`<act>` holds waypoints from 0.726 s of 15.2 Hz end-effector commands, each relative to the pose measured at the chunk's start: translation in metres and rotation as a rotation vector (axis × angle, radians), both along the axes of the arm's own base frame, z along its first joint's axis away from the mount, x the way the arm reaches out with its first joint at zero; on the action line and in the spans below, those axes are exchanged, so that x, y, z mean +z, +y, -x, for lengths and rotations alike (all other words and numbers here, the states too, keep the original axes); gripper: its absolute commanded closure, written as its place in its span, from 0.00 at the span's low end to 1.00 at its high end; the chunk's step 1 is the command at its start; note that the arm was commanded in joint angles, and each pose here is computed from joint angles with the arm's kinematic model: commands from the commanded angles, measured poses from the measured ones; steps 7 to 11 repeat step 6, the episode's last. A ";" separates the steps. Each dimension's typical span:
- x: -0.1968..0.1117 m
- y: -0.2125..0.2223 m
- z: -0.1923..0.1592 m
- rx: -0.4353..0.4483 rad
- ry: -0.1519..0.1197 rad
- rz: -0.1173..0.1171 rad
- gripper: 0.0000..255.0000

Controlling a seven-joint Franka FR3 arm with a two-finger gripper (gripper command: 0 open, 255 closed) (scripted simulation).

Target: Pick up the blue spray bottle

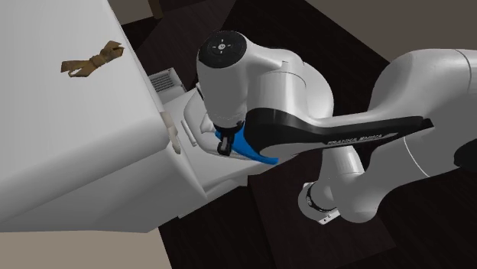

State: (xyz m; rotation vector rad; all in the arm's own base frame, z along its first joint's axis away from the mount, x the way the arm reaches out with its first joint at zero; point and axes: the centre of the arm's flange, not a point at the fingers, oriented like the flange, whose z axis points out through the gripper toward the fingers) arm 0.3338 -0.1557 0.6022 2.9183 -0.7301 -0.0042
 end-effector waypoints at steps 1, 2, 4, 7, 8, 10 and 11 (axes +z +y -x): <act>0.010 -0.001 0.001 0.000 0.000 0.000 1.00; 0.016 -0.001 0.001 0.000 0.000 0.000 1.00; 0.026 -0.001 0.001 0.000 0.000 0.000 1.00; 0.027 -0.001 0.001 0.000 0.000 0.000 1.00; 0.027 -0.001 0.001 0.000 0.000 0.000 1.00; 0.027 -0.001 0.001 0.000 0.000 0.000 1.00; 0.027 -0.001 0.001 0.000 0.000 0.000 1.00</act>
